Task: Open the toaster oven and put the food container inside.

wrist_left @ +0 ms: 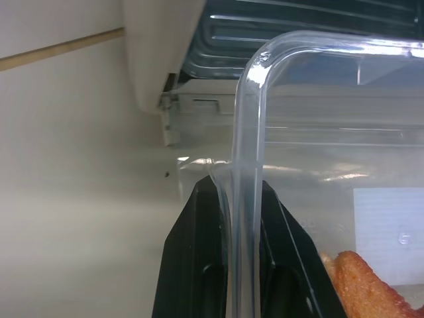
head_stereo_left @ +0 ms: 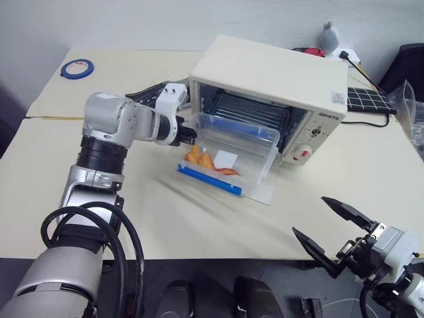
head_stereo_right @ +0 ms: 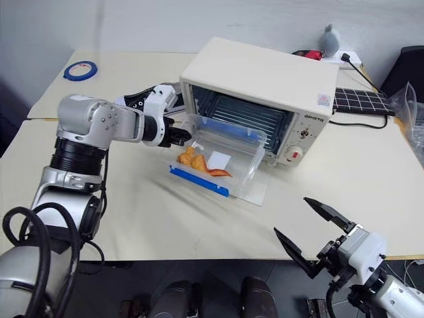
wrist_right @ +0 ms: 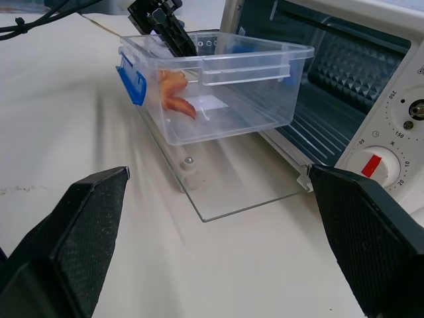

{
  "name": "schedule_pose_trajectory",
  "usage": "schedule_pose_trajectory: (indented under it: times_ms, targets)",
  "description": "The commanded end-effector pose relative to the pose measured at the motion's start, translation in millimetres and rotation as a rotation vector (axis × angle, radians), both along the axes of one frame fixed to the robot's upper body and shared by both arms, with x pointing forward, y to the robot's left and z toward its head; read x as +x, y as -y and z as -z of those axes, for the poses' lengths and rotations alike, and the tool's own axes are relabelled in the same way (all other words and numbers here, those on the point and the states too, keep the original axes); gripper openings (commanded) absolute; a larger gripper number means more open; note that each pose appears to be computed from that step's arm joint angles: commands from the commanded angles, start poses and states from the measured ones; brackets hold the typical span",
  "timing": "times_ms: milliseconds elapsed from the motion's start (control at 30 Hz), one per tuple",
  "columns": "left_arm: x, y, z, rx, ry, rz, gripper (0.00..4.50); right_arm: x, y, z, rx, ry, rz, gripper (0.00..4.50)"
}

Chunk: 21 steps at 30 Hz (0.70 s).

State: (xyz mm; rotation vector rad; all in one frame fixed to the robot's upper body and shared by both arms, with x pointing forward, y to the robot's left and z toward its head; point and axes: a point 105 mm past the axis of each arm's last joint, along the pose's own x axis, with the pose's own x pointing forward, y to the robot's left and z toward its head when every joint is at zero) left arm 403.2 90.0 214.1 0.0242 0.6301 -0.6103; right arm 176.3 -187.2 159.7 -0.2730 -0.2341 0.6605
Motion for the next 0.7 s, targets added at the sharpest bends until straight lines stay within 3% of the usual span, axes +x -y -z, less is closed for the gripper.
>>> schedule_pose_trajectory:
  times_ms: [33, 333, 467, 633, 700]
  targets:
    - [4.0, 5.3, -13.8, -0.007, 0.066, -0.019, 0.4, -3.1, -4.9, -2.9, -0.001, 0.039, -0.001, 4.5]
    - [3.1, 10.2, -29.7, -0.052, 0.123, -0.005, 3.06, -4.9, 6.0, 22.0, 0.004, 0.023, 0.018, 4.5]
    - [-2.3, 6.4, -45.4, -0.123, 0.164, 0.034, 3.06, -7.5, 9.0, 25.1, 0.007, 0.008, 0.023, 4.5]
    - [-14.6, -23.6, -61.6, -0.135, 0.329, 0.191, 3.06, -15.6, 7.7, 16.3, 0.016, -0.029, -0.014, 4.5]
    - [-24.4, -43.3, -55.6, -0.118, 0.358, 0.282, 2.67, -21.0, 3.9, 15.3, 0.007, -0.073, -0.059, 4.5]
